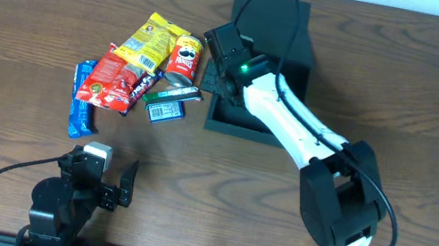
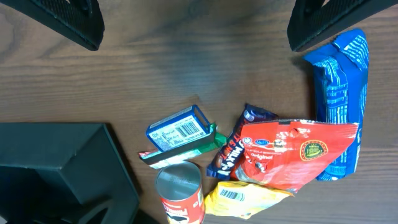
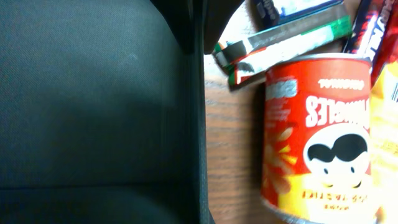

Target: Pack container

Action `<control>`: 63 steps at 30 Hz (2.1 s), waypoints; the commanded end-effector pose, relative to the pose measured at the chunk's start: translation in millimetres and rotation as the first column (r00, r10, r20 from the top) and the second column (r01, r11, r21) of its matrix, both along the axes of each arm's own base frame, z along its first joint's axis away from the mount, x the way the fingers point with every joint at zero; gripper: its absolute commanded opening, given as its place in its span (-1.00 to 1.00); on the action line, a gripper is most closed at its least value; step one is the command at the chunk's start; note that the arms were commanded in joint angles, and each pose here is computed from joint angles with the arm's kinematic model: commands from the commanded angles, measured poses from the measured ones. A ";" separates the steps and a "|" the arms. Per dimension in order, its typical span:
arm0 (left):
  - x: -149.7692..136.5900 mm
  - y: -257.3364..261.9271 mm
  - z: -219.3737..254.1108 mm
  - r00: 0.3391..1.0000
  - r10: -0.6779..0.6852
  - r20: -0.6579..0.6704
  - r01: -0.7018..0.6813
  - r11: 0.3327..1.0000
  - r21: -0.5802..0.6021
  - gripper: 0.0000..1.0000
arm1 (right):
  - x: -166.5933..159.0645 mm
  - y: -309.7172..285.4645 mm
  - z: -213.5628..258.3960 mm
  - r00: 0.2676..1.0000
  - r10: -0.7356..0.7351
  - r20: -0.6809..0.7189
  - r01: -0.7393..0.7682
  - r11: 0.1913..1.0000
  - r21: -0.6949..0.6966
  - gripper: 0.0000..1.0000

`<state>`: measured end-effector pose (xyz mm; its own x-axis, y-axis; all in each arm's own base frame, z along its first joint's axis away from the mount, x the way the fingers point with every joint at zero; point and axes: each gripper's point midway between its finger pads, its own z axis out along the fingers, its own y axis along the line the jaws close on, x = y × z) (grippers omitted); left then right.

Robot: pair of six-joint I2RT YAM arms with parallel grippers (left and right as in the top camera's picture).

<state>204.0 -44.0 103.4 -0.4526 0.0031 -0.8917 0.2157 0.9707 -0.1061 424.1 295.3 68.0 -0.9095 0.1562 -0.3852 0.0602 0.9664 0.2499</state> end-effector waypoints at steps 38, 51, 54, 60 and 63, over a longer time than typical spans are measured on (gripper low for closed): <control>0.0 0.3 -5.0 1.000 0.006 -0.009 -0.006 1.000 -0.009 0.91 | 28.4 2.7 112.5 0.965 0.224 0.136 -0.213 0.973 -0.086 0.98; 0.0 0.3 -5.0 1.000 0.006 -0.009 -0.006 1.000 -0.009 0.91 | 49.5 -192.4 90.8 0.994 -0.056 -0.099 0.036 0.979 -0.198 -0.78; 0.0 0.3 -5.0 1.000 0.006 -0.009 -0.006 1.000 -0.009 0.91 | 45.7 -201.0 83.2 0.991 -0.049 -0.126 0.021 0.977 -0.213 -0.37; 0.0 0.3 -5.0 1.000 0.006 -0.009 -0.006 1.000 -0.009 0.91 | 33.1 -188.3 48.3 0.980 0.001 -0.198 -0.035 0.986 -0.165 -0.22; 0.0 0.3 -5.0 1.000 0.006 -0.009 -0.006 1.000 -0.009 0.91 | 27.7 -184.2 28.2 0.975 0.031 -0.222 -0.065 0.987 -0.146 -0.23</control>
